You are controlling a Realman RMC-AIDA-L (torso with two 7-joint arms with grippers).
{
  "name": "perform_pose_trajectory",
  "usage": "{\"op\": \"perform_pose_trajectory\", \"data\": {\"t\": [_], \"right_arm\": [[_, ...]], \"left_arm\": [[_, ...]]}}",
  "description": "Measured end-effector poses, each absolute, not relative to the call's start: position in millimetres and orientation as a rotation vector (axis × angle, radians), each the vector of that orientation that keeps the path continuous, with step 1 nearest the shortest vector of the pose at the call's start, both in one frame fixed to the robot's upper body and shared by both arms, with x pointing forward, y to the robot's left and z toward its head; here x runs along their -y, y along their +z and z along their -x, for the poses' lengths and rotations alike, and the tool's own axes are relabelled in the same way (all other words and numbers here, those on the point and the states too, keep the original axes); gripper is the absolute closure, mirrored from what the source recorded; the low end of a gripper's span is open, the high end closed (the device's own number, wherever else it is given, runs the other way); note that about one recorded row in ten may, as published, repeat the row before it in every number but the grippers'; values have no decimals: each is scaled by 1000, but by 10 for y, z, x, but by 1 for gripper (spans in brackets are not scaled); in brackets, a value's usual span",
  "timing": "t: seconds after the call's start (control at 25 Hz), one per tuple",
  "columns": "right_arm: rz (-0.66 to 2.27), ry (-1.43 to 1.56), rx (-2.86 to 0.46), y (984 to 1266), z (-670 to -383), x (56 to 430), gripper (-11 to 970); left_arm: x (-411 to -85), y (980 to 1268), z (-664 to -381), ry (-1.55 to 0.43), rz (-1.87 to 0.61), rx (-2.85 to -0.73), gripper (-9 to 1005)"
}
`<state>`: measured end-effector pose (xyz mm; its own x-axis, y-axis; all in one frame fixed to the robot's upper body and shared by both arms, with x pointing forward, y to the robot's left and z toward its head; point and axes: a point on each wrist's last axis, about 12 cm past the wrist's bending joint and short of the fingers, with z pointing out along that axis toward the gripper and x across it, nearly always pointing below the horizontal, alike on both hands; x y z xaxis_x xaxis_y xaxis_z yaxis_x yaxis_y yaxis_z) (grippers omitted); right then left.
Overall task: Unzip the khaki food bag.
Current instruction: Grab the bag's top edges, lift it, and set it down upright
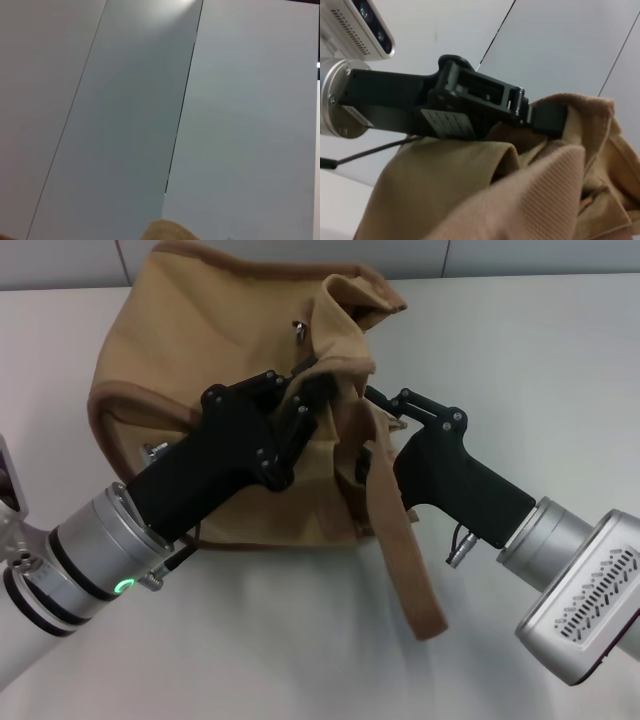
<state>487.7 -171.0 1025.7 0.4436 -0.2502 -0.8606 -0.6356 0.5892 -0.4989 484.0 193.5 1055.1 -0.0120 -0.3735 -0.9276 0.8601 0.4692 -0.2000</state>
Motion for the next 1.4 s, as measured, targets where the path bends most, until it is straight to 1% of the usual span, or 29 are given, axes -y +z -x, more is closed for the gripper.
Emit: {"op": "perform_pose_trajectory", "data": {"t": [0.24, 0.44, 0.52, 0.68, 0.84, 1.4], "right_arm": [[932, 329, -1127, 10308, -4937, 1633, 460], [858, 448, -1197, 10356, -5046, 1572, 461], [844, 462, -1236, 10356, -5120, 1593, 461], [837, 466, -1255, 10358, -5165, 1647, 460], [941, 498, -1215, 10321, -5068, 1582, 460], [922, 485, -1179, 10301, -4943, 1664, 477]], "left_arm": [[-1902, 10550, -4834, -1058, -526, -1219, 908], [-1894, 10546, -4825, -1061, -535, -1219, 908], [-1893, 10544, -4823, -1061, -536, -1220, 908], [-1889, 10535, -4808, -1066, -537, -1224, 908], [-1887, 10524, -4823, -1060, -539, -1238, 908], [-1894, 10509, -4854, -1037, -532, -1258, 908]]}}
